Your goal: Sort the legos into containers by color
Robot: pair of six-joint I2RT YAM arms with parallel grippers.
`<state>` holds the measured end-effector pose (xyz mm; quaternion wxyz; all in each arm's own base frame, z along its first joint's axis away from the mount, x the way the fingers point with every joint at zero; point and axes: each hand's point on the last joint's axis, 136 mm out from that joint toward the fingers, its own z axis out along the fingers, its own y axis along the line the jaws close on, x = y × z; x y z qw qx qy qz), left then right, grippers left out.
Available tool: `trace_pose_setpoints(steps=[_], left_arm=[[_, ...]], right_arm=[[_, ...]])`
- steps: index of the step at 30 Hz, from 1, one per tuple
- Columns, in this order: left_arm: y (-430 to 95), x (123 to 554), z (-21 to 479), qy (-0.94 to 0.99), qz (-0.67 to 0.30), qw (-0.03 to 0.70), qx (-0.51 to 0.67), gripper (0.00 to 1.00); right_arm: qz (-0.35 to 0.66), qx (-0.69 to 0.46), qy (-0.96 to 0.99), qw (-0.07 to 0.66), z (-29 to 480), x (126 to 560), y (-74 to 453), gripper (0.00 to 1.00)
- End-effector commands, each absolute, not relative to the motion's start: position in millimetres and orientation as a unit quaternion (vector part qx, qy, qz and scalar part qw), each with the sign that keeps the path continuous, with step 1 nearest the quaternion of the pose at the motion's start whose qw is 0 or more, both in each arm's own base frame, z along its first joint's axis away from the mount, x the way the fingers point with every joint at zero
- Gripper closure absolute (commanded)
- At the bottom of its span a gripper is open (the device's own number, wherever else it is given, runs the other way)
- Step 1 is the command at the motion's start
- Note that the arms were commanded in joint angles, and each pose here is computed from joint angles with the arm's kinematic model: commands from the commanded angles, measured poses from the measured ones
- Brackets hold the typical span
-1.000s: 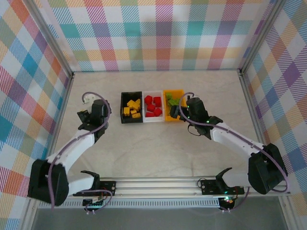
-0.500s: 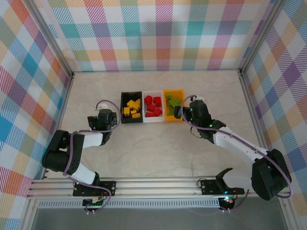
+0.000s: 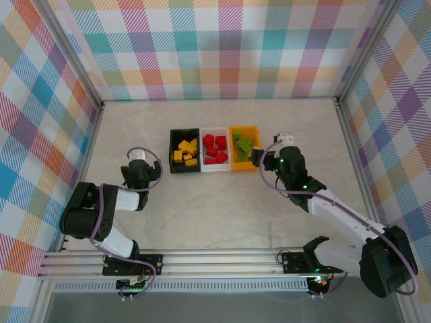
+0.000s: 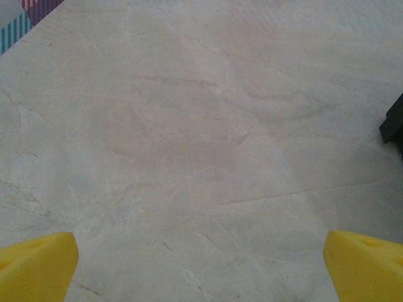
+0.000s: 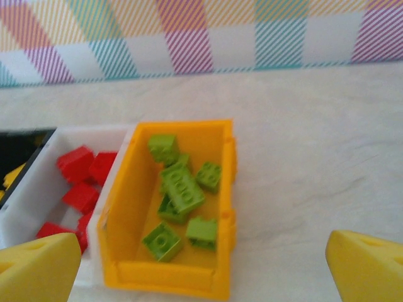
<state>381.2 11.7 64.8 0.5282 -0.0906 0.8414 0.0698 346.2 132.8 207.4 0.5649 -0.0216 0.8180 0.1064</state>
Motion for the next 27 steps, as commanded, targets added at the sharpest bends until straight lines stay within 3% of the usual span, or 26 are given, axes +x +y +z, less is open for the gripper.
trace_pose_setpoints(steps=[1,5,11,20,27], left_arm=[[11,391,83,0.823,0.059,0.557,-0.099,0.00],[11,391,83,0.823,0.059,0.556,-0.098,0.00],[11,391,83,0.823,0.059,0.557,-0.099,0.00],[11,391,84,0.822,0.059,0.557,-0.099,0.00],[12,391,83,0.823,0.059,0.556,-0.099,0.00]], right_arm=[[0.042,-0.004,0.789,0.613,229,354,92,0.00],[-0.020,0.033,0.778,0.628,219,359,33,0.00],[-0.052,0.055,0.811,0.580,144,361,-9,0.00],[0.032,0.034,0.808,0.587,99,387,2,0.00],[0.005,0.041,0.819,0.573,93,396,1,0.00]])
